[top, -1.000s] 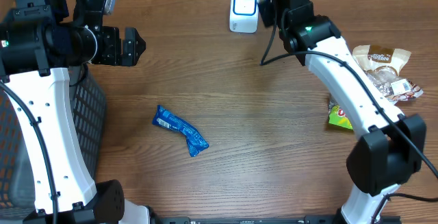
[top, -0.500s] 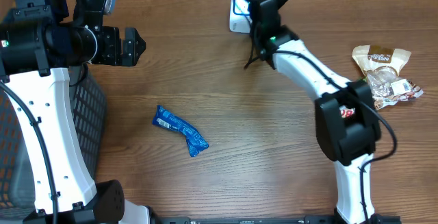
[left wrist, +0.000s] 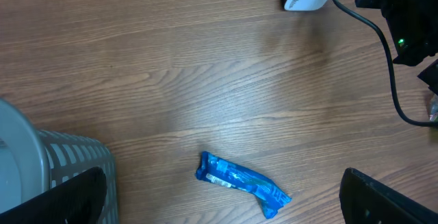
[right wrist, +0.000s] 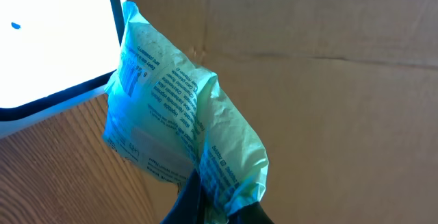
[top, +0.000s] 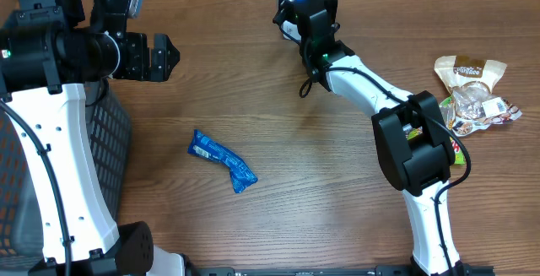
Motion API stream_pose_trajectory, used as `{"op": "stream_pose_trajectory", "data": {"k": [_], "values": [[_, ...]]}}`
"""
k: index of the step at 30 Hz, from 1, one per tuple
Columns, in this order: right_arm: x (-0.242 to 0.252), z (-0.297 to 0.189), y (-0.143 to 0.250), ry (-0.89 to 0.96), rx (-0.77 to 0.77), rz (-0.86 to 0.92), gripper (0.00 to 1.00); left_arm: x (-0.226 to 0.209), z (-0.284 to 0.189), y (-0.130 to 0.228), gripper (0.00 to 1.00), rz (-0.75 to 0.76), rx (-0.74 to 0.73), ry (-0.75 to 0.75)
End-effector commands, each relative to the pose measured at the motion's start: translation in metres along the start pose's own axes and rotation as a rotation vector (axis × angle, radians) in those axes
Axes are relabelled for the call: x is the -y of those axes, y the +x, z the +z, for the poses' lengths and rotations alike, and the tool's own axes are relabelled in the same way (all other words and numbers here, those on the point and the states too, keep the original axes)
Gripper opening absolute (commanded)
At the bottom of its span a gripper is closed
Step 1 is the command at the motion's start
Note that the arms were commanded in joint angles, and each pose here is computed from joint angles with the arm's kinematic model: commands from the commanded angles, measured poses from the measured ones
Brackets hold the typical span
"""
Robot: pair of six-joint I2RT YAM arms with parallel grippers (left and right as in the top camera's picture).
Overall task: Scan the item barcode
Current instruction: 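Lift the light-blue packet and hold it to the scanner face, then carry the light-blue packet right and drop it beside the green packet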
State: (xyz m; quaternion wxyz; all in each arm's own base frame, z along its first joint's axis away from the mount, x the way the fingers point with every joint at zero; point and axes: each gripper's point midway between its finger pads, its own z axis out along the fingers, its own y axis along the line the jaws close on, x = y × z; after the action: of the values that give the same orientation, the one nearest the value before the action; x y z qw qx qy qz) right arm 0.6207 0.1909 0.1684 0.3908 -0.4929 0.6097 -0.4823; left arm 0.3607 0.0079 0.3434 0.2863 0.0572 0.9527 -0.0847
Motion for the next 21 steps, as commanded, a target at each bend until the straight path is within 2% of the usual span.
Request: {"op": "stream_pose_trajectory", "data": {"k": [1,7,21], "values": [[0.0132,-0.0011,-0.0024,0.025,0.015,0.006,0.04,0.0028,-0.0039,-0.0041,0.99,0.014,0.019,0.008],[0.0132,-0.0011,-0.0029,0.026,0.017,-0.066,0.04,0.0028,-0.0039,-0.0041,1.0,0.014,0.019,0.008],[0.0134,-0.0014,-0.0032,0.026,0.017,-0.068,0.04,0.0028,-0.0039,-0.0041,1.0,0.014,0.019,0.008]]}}
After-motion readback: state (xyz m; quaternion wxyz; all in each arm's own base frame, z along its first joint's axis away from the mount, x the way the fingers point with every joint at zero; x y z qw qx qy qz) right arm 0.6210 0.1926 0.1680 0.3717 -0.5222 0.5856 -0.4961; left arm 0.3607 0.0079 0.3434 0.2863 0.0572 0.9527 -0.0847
